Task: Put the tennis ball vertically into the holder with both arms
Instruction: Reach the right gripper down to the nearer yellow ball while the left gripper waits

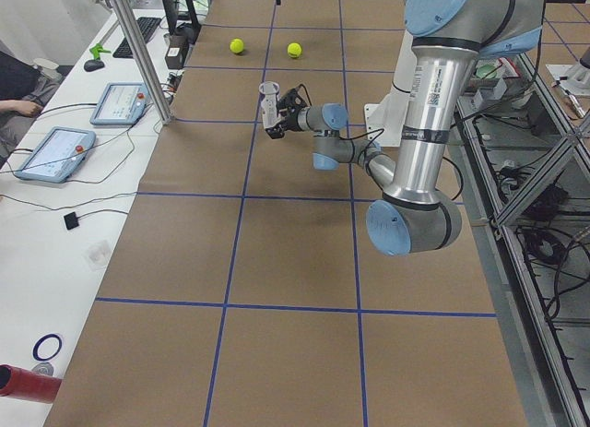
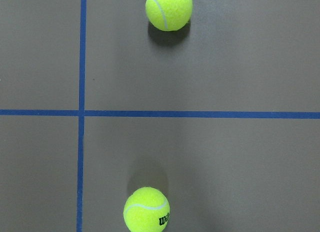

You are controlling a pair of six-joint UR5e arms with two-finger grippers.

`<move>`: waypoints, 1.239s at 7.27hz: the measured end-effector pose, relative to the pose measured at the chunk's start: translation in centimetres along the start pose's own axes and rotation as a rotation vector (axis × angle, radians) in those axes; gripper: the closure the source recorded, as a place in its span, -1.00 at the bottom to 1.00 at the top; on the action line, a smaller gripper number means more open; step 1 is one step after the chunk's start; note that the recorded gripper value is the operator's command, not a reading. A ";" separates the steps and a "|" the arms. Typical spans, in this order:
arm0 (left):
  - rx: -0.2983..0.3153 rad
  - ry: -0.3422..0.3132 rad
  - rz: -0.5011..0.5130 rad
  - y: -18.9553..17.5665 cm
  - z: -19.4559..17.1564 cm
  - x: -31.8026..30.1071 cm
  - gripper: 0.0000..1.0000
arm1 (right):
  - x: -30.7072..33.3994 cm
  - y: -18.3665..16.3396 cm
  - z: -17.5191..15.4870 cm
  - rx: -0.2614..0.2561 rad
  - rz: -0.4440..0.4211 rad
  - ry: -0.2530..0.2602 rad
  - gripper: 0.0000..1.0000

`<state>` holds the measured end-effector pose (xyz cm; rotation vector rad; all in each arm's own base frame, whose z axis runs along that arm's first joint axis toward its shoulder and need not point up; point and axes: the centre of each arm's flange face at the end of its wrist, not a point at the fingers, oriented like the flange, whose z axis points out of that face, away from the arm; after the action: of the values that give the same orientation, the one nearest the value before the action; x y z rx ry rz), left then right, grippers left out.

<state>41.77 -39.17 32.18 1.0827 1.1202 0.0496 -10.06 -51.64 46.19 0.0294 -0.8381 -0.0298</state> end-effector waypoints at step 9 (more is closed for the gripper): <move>-0.034 -0.014 0.012 2.0 1.8 -0.3 -0.98 | -4.4 5.0 13.5 -0.057 -0.119 0.061 -0.99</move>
<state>43.92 -39.47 33.83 1.0577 1.0963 0.0703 -23.02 -46.70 52.14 0.0262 -0.7733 -0.1643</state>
